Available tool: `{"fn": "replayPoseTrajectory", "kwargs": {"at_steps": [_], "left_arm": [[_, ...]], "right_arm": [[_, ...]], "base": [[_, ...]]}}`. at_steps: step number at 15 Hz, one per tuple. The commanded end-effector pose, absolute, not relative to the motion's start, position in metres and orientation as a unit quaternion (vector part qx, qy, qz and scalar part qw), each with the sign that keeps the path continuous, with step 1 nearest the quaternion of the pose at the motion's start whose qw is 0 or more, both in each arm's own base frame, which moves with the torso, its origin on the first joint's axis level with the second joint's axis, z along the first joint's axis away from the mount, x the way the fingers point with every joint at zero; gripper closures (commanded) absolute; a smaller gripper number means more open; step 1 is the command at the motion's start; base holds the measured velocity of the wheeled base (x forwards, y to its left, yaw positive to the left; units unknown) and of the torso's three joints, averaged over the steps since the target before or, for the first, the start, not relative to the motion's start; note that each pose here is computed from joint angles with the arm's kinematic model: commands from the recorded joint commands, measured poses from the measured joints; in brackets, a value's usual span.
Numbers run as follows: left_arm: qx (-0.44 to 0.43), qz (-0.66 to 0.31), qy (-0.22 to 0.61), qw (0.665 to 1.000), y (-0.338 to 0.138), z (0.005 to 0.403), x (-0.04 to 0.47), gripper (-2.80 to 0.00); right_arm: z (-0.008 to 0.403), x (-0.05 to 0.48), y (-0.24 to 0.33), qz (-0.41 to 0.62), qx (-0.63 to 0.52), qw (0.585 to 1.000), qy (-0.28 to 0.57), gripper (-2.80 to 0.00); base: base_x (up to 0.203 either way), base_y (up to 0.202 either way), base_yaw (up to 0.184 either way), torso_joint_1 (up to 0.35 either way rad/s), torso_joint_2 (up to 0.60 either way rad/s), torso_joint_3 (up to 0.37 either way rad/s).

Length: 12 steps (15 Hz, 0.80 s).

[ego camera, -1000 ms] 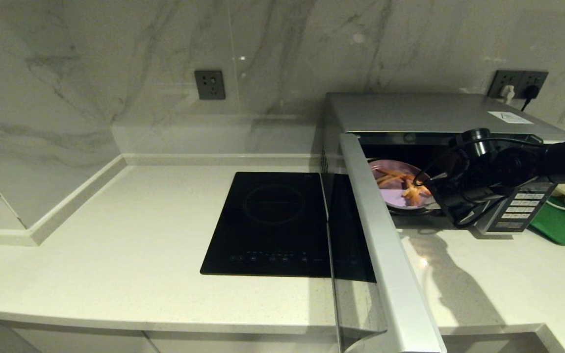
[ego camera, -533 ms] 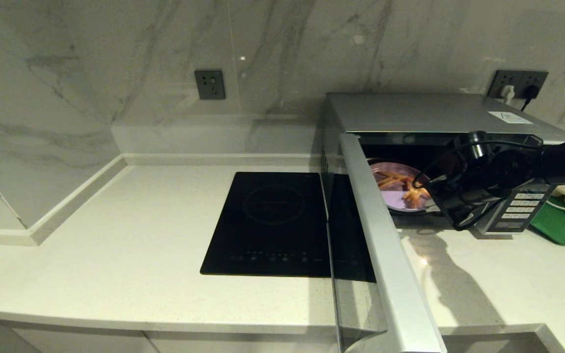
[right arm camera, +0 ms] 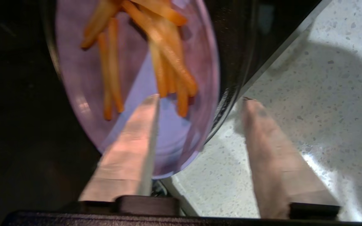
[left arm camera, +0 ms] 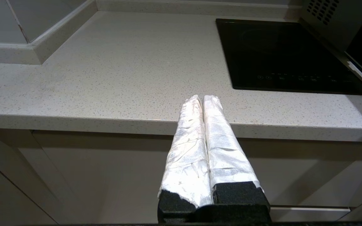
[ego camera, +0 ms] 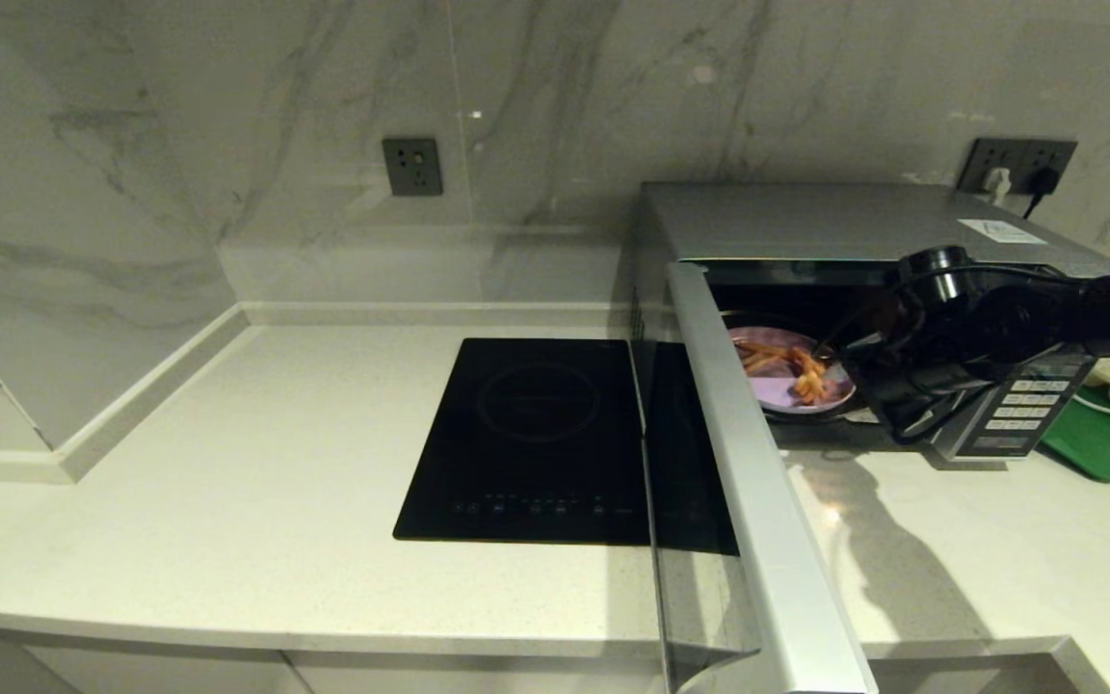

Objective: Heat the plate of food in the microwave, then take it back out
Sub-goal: Put the plate in the microwave oven

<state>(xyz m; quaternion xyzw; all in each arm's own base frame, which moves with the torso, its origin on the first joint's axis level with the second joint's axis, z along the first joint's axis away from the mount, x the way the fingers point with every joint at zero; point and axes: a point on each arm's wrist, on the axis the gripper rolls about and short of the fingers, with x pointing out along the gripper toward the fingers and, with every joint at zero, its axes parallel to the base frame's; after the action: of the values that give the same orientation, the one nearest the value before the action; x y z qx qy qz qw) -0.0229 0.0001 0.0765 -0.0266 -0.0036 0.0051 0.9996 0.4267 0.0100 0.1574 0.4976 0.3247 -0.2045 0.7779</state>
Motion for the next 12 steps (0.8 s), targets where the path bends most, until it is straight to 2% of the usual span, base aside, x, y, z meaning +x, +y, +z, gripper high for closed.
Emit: {"fn": "replayPoseTrajectory", "kwargs": {"at_steps": [1,6,10,11,12], "left_arm": [[-0.027,0.005,-0.004,1.000,0.000,0.077,-0.023,0.00],[-0.027,0.005,-0.004,1.000,0.000,0.077,-0.023,0.00],[-0.027,0.005,-0.004,1.000,0.000,0.077,-0.023,0.00],[-0.027,0.005,-0.004,1.000,0.000,0.077,-0.023,0.00],[-0.027,0.005,-0.004,1.000,0.000,0.077,-0.023,0.00]], "right_arm": [[0.176,0.419,0.010,-0.195,0.505,0.783,0.307,-2.80],[0.206,0.379,0.018,-0.158,0.508,0.786,0.315,-2.80],[0.206,0.334,0.029,-0.137,0.489,0.786,0.352,-2.80],[0.204,0.323,0.030,-0.138,0.482,0.786,0.361,0.00],[0.204,0.312,0.030,-0.137,0.478,0.787,0.365,0.00]], "base": [[0.000,0.000,0.000,0.000,0.00,0.000],[0.000,0.000,0.000,0.000,0.00,0.000],[0.000,0.000,0.000,0.000,0.00,0.000],[0.000,0.000,0.000,0.000,0.00,0.000],[0.000,0.000,0.000,0.000,0.00,0.000]]}}
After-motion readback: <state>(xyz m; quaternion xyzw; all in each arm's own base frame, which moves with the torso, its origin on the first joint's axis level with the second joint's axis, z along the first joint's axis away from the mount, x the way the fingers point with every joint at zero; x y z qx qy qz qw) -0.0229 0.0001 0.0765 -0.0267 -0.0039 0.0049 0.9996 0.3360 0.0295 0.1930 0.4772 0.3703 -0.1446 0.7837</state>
